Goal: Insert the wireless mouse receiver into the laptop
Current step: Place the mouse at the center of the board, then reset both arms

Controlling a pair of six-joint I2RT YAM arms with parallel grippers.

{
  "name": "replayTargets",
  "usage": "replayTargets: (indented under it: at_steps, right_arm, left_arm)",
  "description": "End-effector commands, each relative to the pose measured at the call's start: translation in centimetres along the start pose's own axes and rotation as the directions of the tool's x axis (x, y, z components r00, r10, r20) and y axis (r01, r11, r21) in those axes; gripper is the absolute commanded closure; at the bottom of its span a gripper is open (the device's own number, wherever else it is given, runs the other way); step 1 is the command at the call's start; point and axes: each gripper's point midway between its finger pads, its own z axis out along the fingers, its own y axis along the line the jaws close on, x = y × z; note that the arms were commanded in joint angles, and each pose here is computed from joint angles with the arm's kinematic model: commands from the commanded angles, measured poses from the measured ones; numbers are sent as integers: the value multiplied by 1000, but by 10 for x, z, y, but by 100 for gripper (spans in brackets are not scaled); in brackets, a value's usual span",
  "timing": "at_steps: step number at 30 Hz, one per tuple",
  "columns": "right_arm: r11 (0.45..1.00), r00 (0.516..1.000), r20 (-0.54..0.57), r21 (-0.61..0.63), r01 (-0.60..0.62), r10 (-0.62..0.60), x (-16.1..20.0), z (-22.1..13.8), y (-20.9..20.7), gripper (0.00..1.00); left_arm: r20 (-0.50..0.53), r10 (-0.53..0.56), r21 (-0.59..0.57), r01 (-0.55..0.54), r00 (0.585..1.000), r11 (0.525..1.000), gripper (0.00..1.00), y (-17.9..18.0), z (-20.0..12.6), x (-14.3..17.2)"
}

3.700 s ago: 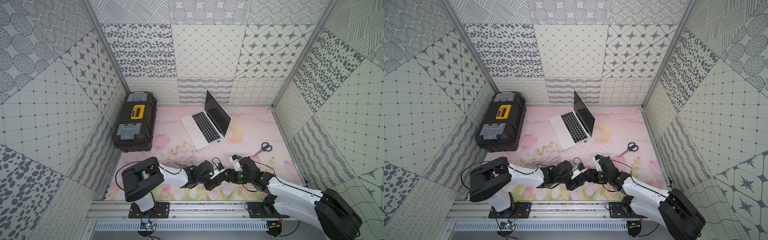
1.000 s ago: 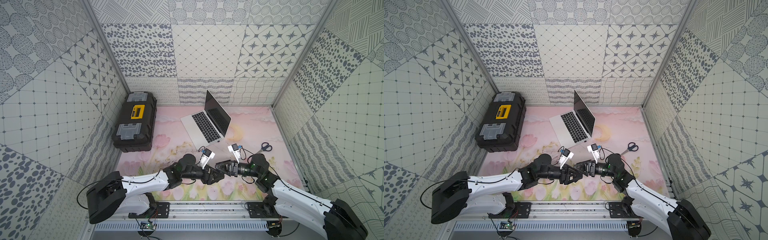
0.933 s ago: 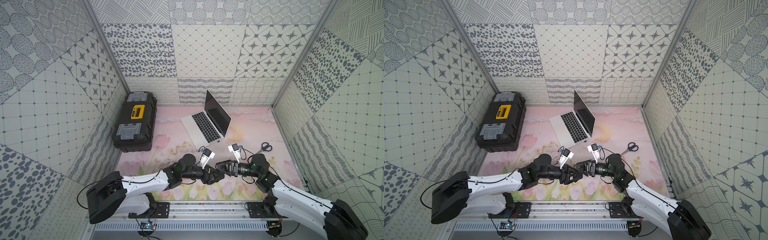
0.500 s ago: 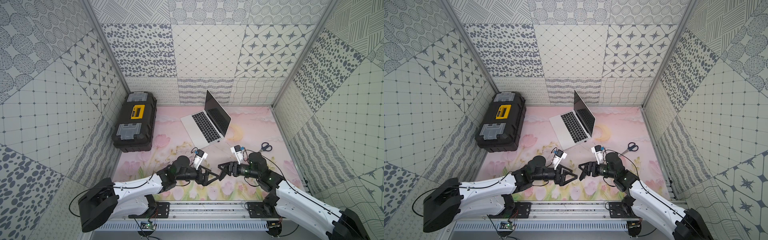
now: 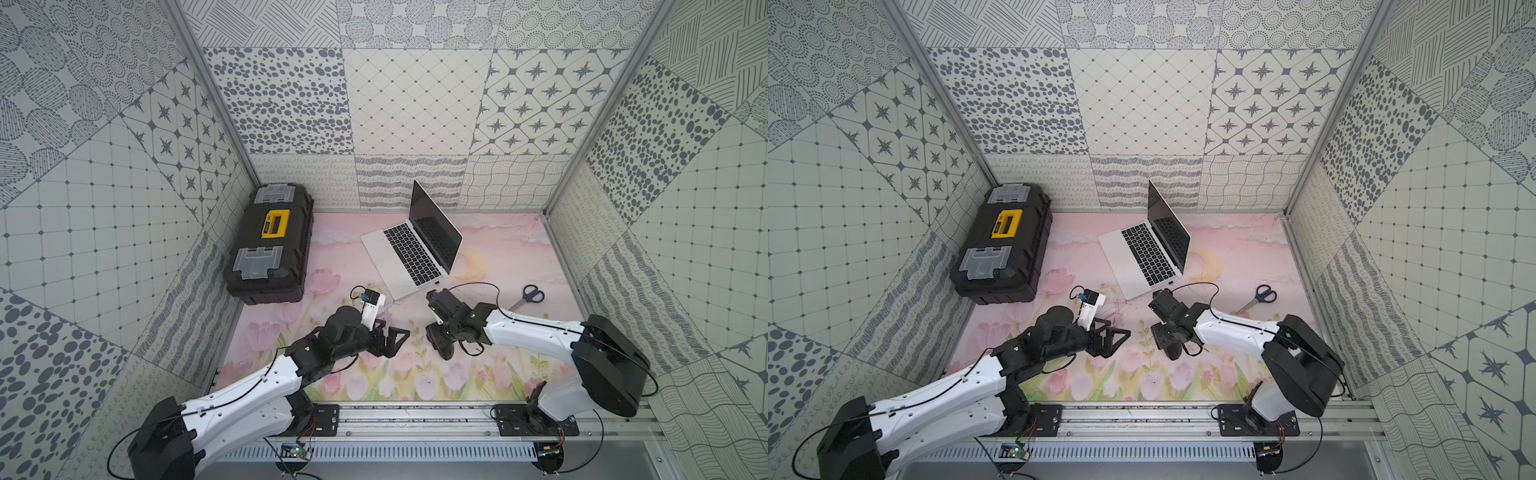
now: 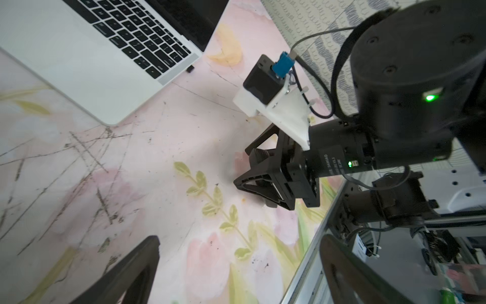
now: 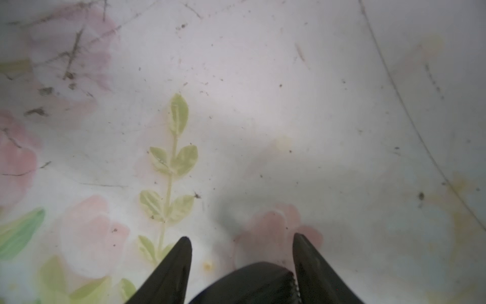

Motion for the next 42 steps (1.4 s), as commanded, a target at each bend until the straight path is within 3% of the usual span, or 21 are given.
replayTargets:
  at_steps: [1, 7, 10, 15, 18, 22, 25, 30, 32, 34, 36, 37, 39, 40, 41, 42]
  right_arm:
    - [985, 989, -41, 94, 143, -140, 0, 12, -2, 59]
    - [979, 983, -45, 93, 182, -179, -6, 24, 14, 16]
    - [986, 989, 14, 87, 144, -146, -13, 17, 15, 4]
    - [993, 984, 173, 117, 31, -51, -35, -19, -7, 3]
    - [986, 956, 290, 139, -93, 49, -45, -47, -48, 3]
    - [942, 873, 438, 147, -303, 212, -50, -83, -131, 3]
    - [882, 787, 535, 152, -447, 307, -44, -102, -192, 3]
    - [768, 626, 655, 107, -632, 423, -29, -115, -270, 3]
    - [761, 581, 726, 123, -637, 368, -32, -119, -287, 3]
    - [773, 534, 799, 147, -617, 275, -38, -121, -296, 3]
    - [778, 494, 841, 153, -610, 222, -39, -117, -303, 3]
    - [784, 486, 848, 150, -602, 211, -41, -112, -305, 3]
    - [815, 485, 858, 155, -558, 168, -52, -104, -306, 3]
    - [849, 499, 852, 143, -509, 156, -62, -96, -302, 3]
    - [864, 533, 830, 139, -485, 166, -64, -83, -301, 3]
    - [882, 551, 819, 133, -451, 159, -67, -70, -298, 3]
  left_arm:
    - [-21, 72, -195, -75, 997, 978, 2, 39, -3, 4]
    - [17, 98, -264, -90, 995, 960, 1, 55, 0, -7]
    - [57, 110, -323, -86, 992, 943, 2, 68, -5, -19]
    - [162, 128, -455, -41, 978, 890, 1, 103, -26, -46]
    - [225, 134, -582, 22, 965, 813, 2, 142, -49, -63]
    - [337, 155, -703, 138, 929, 698, 1, 193, -86, -81]
    - [413, 249, -751, 173, 876, 637, 1, 216, -105, -91]
    - [422, 343, -741, 101, 839, 664, 1, 242, -90, -84]
    - [421, 392, -719, 38, 818, 694, 1, 240, -76, -91]
    - [373, 363, -654, -35, 854, 756, 1, 248, -44, -81]
    - [327, 406, -634, -121, 853, 764, 2, 251, -23, -75]
    - [301, 355, -611, -107, 885, 784, 1, 250, -21, -67]
    - [271, 350, -580, -138, 897, 803, 2, 249, -13, -75]
    - [252, 325, -606, -114, 911, 787, 2, 261, -10, -77]
    - [230, 229, -663, -20, 946, 748, 1, 280, -15, -72]
    - [302, 242, -657, 18, 922, 754, 1, 281, -24, -92]
